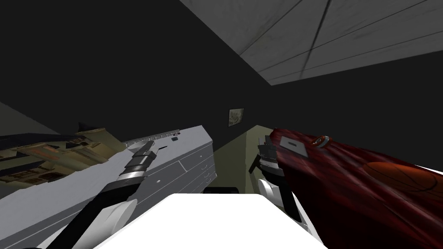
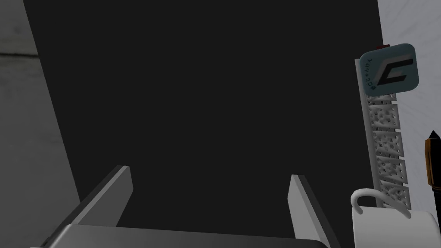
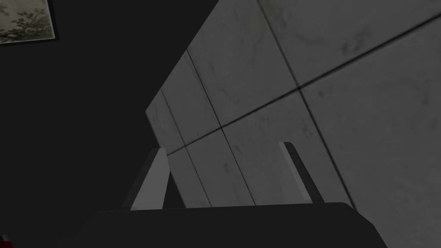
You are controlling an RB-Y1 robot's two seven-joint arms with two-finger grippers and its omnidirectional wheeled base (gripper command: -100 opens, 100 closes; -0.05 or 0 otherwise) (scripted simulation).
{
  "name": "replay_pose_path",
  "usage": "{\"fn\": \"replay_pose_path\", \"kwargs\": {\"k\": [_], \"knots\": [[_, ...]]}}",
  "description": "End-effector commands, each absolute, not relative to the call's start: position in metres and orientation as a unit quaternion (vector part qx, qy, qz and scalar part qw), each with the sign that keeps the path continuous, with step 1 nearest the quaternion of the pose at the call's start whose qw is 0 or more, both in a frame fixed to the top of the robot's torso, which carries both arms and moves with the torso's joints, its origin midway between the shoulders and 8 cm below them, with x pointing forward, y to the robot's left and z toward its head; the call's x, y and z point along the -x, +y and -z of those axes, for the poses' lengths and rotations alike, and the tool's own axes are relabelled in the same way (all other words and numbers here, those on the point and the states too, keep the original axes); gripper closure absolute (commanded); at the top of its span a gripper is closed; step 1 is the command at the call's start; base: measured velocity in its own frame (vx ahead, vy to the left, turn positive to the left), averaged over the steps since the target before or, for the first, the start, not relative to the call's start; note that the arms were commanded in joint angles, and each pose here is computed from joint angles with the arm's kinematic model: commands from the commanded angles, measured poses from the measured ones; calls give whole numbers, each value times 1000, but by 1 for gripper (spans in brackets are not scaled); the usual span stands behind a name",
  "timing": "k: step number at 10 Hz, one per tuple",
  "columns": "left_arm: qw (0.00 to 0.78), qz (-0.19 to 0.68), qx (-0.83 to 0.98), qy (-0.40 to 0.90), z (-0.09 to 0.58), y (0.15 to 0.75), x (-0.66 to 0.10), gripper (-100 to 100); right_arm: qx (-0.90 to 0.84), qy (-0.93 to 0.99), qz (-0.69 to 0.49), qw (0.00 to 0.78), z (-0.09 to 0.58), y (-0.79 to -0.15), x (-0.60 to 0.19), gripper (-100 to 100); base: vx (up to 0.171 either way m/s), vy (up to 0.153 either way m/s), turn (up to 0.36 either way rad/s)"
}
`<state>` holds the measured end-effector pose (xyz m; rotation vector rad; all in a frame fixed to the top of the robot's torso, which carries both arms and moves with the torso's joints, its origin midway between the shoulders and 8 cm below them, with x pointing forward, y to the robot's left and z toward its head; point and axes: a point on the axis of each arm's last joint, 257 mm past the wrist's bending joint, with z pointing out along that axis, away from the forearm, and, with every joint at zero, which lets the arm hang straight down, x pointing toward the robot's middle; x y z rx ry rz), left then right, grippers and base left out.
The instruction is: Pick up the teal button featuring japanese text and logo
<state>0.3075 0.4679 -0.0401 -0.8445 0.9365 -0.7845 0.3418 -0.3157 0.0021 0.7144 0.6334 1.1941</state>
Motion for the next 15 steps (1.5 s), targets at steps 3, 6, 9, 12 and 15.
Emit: {"fn": "replay_pose_path", "kwargs": {"k": [3, 6, 9, 12, 15], "knots": [[727, 285, 416, 466, 58, 520, -287, -100, -323, 287, -541, 722, -2, -316, -342, 0, 11, -52, -136], [716, 257, 440, 478, 64, 547, -275, -100, -323, 287, -541, 722, -2, -316, -342, 0, 11, -34, -120], [695, 187, 462, 518, 77, 591, -252, -100, -323, 287, -541, 722, -2, -316, -342, 0, 12, -26, -150], [677, 164, 488, 527, 82, 616, -238, -100, -323, 287, -541, 722, -2, -316, -342, 0, 10, -14, -116], [652, 138, 512, 541, 91, 637, -225, -100, -323, 287, -541, 722, -2, -316, -342, 0, 3, -6, -89]]}}
